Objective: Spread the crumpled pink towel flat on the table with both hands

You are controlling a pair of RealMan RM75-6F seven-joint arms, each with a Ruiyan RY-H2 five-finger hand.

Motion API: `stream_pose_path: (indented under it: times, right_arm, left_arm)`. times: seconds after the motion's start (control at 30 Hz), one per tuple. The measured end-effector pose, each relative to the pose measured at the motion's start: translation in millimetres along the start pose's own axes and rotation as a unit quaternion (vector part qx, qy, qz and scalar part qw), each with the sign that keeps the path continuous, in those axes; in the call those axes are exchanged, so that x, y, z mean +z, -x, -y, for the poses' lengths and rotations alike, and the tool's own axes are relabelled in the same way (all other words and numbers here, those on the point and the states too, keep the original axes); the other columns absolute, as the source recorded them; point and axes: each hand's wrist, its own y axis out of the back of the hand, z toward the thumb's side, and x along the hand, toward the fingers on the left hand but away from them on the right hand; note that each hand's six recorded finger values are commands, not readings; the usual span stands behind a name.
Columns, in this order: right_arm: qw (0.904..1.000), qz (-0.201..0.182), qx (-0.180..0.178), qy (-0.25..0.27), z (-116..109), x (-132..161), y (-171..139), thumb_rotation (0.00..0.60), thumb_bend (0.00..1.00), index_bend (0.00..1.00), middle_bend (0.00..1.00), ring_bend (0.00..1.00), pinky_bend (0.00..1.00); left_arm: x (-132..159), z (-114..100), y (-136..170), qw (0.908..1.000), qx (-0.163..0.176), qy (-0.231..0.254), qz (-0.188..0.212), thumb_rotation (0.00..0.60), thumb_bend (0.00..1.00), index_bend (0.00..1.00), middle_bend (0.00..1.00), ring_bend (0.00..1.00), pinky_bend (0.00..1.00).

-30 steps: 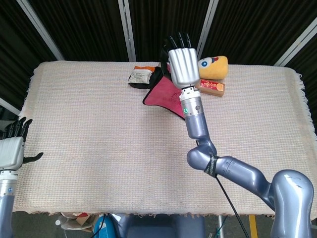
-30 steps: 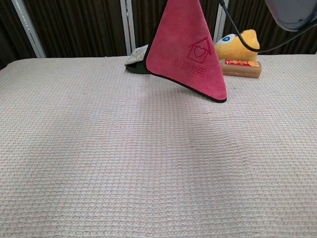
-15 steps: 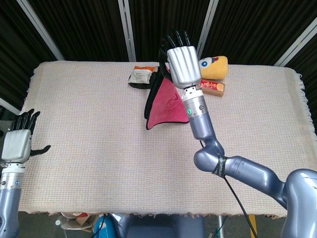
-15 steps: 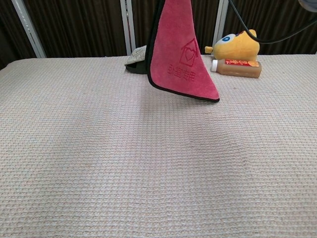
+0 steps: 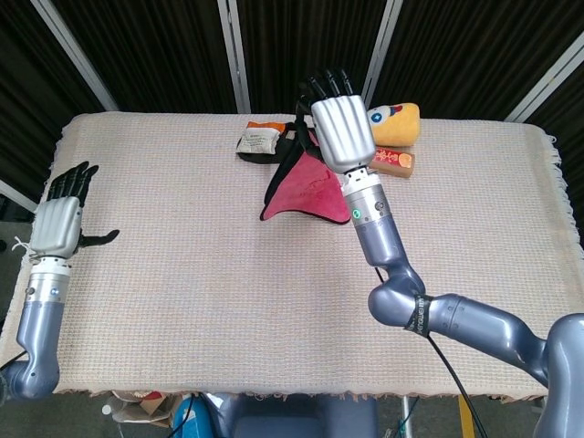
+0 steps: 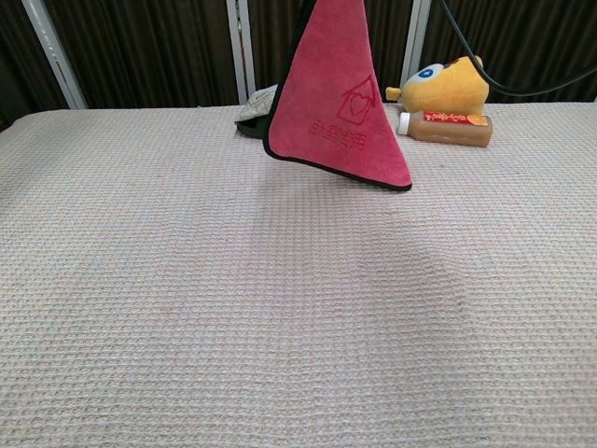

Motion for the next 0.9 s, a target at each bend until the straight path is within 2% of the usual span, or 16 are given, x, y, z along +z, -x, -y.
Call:
stream_pose_path:
  times: [0.27,0.5,0.73,0.9]
  right_arm:
    - [1.0,-0.003,0.0,-0.001,-7,0,3,0.6,0.6,0.67,0.29,0.16,0.13]
    - [1.0,-0.003,0.003,-0.007,-11,-5,3,0.6,0.6,0.67,0.29,0.16,0.13]
    - [1.0,-0.003,0.006,0.003,-17,-7,-1,0.6,0.6,0.67,0.29,0.16,0.13]
    - [0.9999,-0.001,0.008,0.01,-21,-9,-5,0.6,0.6,0.67,0.29,0.16,0.14]
  left_arm:
    - [39,11,-45,0.9993,-0.003,0.034,0.015,0.6,0.05,0.0,0.01,0.0,0.01]
    - [74,23,-71,0.9989,-0.007,0.032,0.034,0.6,0.08,0.02,0.03,0.0,0.01]
    - [106,42,-88,0.9981,-0.017,0.039,0.045,0.6,0.01,0.0,0.03,0.0,0.01]
    - [133,56,-92,0.9965,-0.025,0.054,0.058,0.6,0.0,0.0,0.03,0.0,0.01]
